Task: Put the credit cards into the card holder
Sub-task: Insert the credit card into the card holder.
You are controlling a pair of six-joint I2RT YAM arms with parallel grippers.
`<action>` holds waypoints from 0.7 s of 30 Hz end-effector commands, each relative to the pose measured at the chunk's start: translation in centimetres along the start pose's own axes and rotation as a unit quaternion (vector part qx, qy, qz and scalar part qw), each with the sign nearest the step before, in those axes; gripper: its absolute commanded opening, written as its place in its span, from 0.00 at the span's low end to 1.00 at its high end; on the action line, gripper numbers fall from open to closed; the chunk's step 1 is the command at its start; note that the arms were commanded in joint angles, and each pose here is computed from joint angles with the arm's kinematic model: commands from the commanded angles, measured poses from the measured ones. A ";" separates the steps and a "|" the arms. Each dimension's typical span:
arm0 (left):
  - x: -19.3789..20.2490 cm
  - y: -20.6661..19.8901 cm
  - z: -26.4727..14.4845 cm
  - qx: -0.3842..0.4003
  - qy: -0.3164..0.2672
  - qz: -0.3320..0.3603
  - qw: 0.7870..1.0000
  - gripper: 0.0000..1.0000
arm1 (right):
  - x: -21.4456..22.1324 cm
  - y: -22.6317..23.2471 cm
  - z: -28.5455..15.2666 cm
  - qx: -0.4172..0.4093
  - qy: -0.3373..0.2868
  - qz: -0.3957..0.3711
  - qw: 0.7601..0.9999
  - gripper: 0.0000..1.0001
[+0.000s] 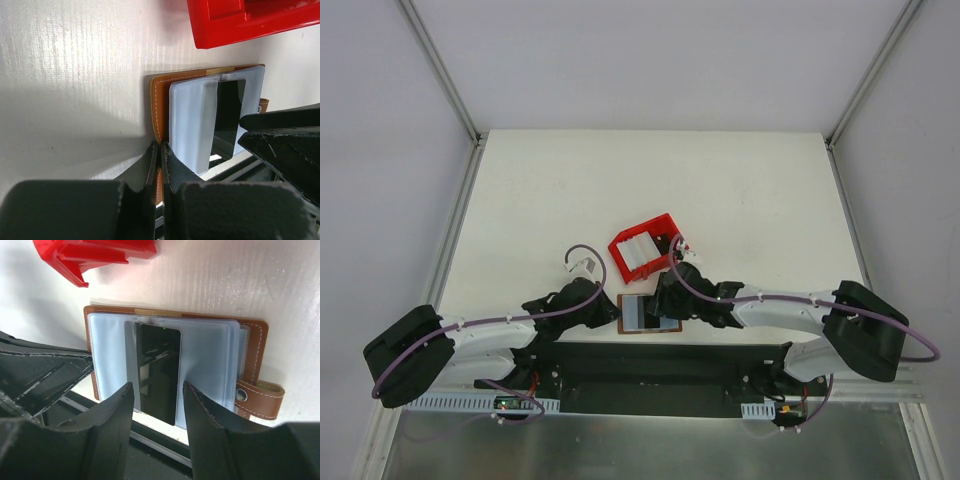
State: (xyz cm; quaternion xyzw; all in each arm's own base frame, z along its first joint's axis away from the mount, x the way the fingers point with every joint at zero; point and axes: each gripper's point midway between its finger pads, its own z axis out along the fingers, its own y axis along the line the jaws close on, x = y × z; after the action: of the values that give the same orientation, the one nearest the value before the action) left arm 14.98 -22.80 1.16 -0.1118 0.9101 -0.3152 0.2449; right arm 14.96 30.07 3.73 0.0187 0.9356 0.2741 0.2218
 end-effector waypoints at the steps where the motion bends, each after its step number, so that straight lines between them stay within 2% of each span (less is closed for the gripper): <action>1: 1.7 4.1 -0.3 -0.069 0.026 0.029 0.997 0.00 | 0.6 -2.8 -0.6 0.085 0.013 -0.056 0.995 0.47; 8: 1.6 3.8 -0.3 -0.061 0.026 0.033 0.997 0.00 | 0.6 -1.0 -0.7 0.089 0.018 -0.089 0.992 0.48; 13: 1.5 3.4 -0.4 -0.053 0.024 0.033 0.998 0.00 | 0.8 -0.1 -0.4 0.107 0.028 -0.113 0.987 0.54; 21: 1.5 3.4 -0.4 -0.053 0.024 0.034 0.998 0.00 | 2.0 2.4 0.8 0.071 0.046 -0.123 0.989 0.54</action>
State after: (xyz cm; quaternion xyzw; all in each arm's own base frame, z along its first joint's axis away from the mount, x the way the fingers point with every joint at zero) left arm 14.90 -22.71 1.31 -0.1032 0.9103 -0.3149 0.2479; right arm 13.80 31.91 3.41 -0.0748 0.9578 0.1740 0.2161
